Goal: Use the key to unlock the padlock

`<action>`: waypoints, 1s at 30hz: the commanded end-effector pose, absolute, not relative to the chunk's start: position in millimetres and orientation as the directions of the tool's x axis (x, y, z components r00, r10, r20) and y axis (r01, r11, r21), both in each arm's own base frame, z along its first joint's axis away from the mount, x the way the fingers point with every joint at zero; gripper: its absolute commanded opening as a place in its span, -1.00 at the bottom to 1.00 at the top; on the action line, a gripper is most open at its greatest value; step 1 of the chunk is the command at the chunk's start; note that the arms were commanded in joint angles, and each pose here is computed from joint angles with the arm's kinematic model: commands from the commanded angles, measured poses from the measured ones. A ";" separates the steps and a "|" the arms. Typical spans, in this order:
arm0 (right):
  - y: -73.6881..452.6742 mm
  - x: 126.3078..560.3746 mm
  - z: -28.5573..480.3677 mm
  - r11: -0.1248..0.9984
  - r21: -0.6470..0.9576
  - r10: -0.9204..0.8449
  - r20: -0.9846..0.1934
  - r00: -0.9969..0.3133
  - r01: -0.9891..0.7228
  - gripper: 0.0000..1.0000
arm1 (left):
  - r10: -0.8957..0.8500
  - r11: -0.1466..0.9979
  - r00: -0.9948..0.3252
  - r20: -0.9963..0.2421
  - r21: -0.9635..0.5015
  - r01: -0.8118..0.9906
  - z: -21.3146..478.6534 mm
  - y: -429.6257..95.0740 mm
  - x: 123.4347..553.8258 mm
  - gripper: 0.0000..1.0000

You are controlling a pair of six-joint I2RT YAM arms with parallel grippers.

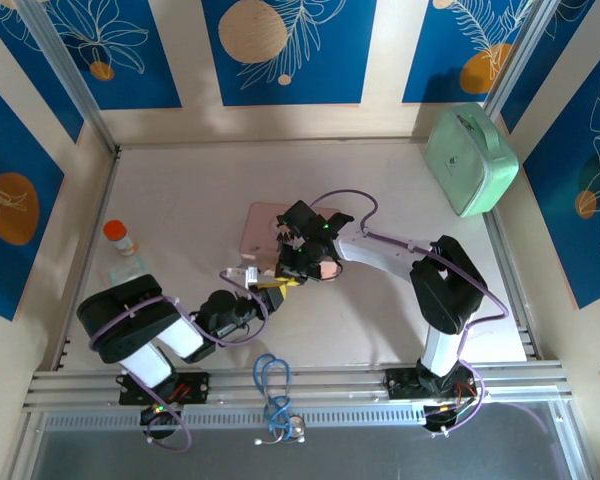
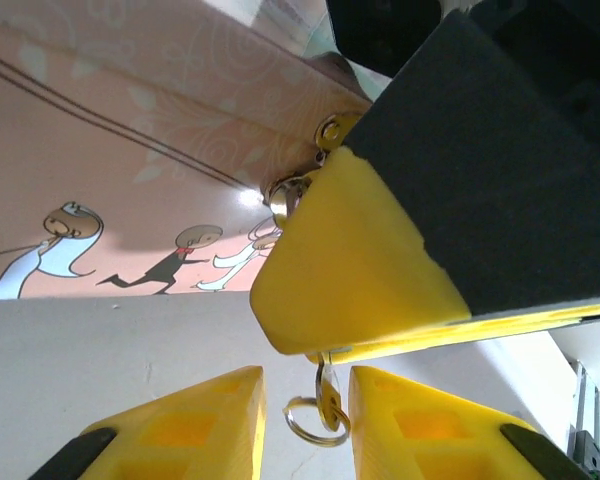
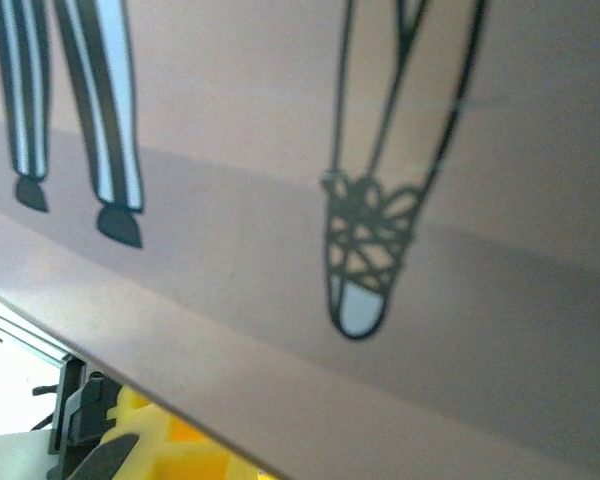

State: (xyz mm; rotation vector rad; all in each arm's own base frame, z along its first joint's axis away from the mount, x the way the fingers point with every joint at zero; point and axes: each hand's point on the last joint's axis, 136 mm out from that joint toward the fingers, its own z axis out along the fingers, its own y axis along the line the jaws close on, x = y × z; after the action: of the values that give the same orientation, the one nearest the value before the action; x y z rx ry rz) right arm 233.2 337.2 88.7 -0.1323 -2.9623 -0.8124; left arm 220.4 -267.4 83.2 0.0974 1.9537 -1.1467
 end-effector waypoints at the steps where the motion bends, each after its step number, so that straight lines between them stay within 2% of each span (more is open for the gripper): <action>1: 330.5 196.0 85.2 0.859 0.460 0.076 0.321 -0.944 0.226 -1.00 | -0.350 0.537 -0.595 -0.723 -0.676 0.505 104.9 -273.9 221.3 -0.44; 13: 339.5 196.8 86.1 0.837 0.488 0.079 0.340 -0.937 0.248 -1.00 | -0.338 0.527 -0.611 -0.715 -0.682 0.506 101.9 -283.0 223.8 -0.82; 21: 345.9 187.1 82.8 0.843 0.473 0.076 0.367 -0.927 0.257 -1.00 | -0.353 0.592 -0.585 -0.730 -0.658 0.465 94.0 -273.1 231.9 -0.94; 23: 349.0 185.4 81.9 0.841 0.470 0.078 0.383 -0.921 0.266 -1.00 | -0.309 0.635 -0.556 -0.772 -0.602 0.484 91.9 -275.1 230.4 -1.00; 25: 351.1 184.5 82.4 0.840 0.465 0.083 0.397 -0.914 0.278 -1.00 | -0.235 0.725 -0.536 -0.811 -0.514 0.458 83.6 -273.6 231.7 -1.00; 27: 355.1 183.7 85.6 0.835 0.471 0.080 0.409 -0.909 0.285 -1.00 | -0.099 0.829 -0.503 -0.859 -0.351 0.436 80.0 -271.8 232.2 -1.00; 30: 359.7 181.7 88.6 0.829 0.475 0.079 0.424 -0.902 0.295 -1.00 | 0.071 0.903 -0.409 -0.910 -0.116 0.413 87.4 -266.4 235.7 -1.00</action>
State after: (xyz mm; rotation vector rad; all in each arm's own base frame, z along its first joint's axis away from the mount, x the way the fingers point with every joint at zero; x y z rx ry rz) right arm 236.0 337.2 83.8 -0.1986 -2.9584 -0.7623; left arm 226.8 -273.5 84.2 0.1950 1.9857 -0.7371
